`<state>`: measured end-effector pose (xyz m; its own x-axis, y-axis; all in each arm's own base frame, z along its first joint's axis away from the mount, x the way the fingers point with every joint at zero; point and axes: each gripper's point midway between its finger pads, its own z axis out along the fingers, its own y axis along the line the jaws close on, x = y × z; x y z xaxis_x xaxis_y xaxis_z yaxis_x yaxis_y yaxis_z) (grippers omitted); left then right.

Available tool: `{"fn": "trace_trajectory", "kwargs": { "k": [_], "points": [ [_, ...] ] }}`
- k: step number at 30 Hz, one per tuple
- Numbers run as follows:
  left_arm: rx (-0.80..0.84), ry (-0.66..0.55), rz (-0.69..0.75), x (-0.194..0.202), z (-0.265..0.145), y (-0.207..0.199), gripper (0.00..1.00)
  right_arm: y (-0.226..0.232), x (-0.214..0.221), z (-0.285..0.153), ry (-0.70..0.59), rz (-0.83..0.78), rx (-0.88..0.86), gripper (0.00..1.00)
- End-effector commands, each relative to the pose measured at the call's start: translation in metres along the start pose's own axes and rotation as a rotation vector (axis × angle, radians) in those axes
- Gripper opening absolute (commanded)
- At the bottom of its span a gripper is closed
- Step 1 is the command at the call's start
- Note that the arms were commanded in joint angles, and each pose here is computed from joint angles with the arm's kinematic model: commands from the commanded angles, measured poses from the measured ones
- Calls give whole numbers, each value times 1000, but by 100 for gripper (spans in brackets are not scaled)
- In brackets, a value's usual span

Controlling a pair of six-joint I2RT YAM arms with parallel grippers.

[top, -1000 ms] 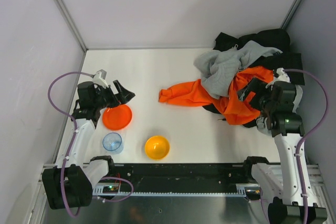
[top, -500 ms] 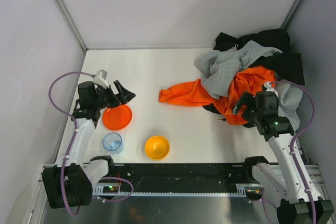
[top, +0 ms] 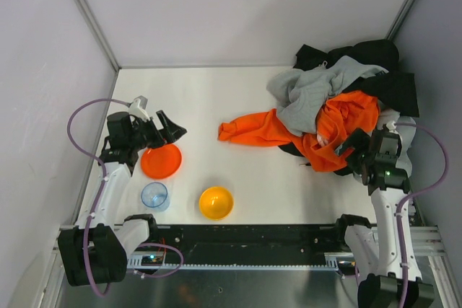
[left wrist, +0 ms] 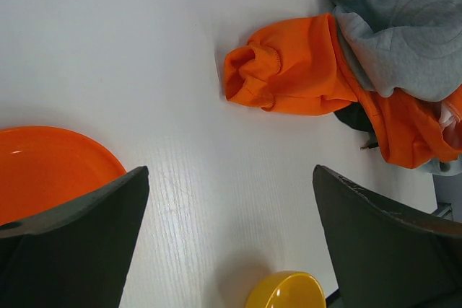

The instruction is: Pick out a specific cloth from the pile

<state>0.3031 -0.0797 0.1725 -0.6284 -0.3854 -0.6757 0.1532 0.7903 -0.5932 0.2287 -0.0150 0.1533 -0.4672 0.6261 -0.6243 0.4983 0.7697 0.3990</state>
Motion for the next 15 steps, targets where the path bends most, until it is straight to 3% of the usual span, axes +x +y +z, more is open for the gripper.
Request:
{"fn": "trace_trajectory", "kwargs": {
  "k": [1,15],
  "points": [
    [36,-29,9,-15,-4,-11,100,3,5,9,52,37,-34,99],
    [38,-28,9,-15,-4,-11,100,-2,31,34,147,111,-110,87]
  ]
}}
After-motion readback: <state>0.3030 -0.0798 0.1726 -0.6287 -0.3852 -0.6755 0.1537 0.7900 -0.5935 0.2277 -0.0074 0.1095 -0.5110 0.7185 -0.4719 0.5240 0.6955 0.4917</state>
